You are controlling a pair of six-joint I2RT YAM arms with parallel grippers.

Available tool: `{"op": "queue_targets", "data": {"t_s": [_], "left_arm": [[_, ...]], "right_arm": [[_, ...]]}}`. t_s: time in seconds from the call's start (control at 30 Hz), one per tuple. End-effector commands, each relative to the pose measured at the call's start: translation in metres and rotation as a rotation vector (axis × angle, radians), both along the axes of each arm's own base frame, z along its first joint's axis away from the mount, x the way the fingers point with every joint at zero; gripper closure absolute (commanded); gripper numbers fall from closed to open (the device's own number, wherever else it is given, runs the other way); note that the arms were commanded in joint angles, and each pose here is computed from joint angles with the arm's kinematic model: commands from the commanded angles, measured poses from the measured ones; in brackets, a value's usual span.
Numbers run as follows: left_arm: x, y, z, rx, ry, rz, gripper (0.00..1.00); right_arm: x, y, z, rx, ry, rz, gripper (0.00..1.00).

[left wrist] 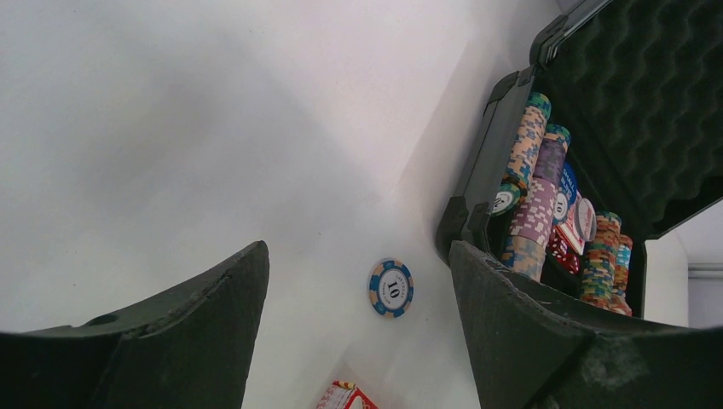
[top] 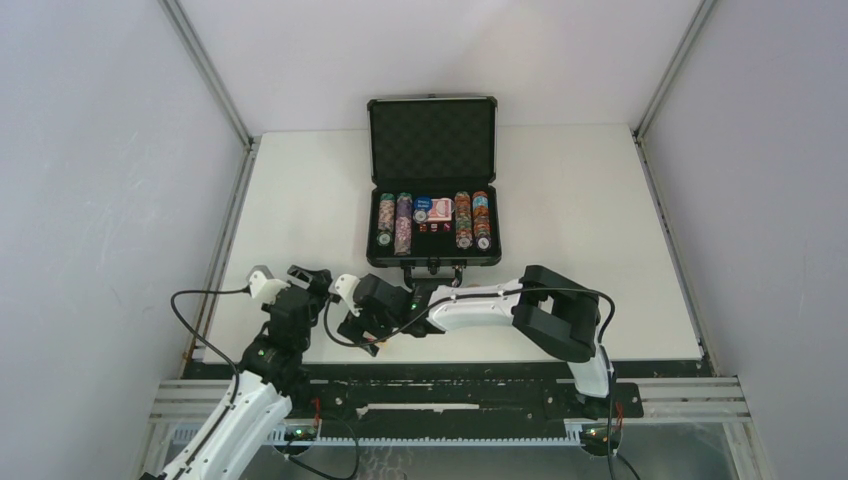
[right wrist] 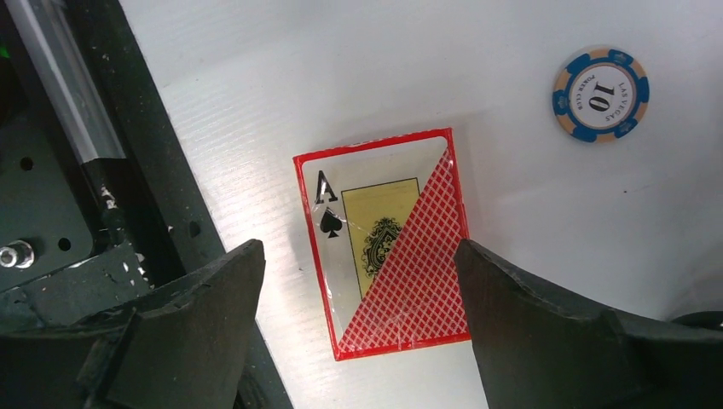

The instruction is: Pack up texas hold em set

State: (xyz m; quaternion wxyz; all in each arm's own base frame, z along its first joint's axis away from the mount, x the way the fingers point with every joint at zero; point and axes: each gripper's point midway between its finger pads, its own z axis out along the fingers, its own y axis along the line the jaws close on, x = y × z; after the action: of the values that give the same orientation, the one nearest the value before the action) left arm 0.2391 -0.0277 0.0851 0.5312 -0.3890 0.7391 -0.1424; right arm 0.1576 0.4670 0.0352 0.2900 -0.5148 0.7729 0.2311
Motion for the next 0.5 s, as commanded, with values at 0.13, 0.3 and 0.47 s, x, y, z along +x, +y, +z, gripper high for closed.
{"op": "queue_targets", "data": {"t_s": [0.13,0.3,0.47], "left_arm": [[0.003,0.000,0.001,0.007,-0.015,-0.011,0.18],[0.003,0.000,0.001,0.007,-0.016,-0.013,0.18],[0.003,0.000,0.001,0.007,-0.015,-0.015,0.18]], "right_arm": [[0.016,0.004,0.024,0.037,-0.106,-0.024,0.06],[0.018,0.006,0.030,0.040,-0.163,-0.009,0.00],[0.018,0.006,0.024,0.033,-0.150,-0.001,0.00]]}}
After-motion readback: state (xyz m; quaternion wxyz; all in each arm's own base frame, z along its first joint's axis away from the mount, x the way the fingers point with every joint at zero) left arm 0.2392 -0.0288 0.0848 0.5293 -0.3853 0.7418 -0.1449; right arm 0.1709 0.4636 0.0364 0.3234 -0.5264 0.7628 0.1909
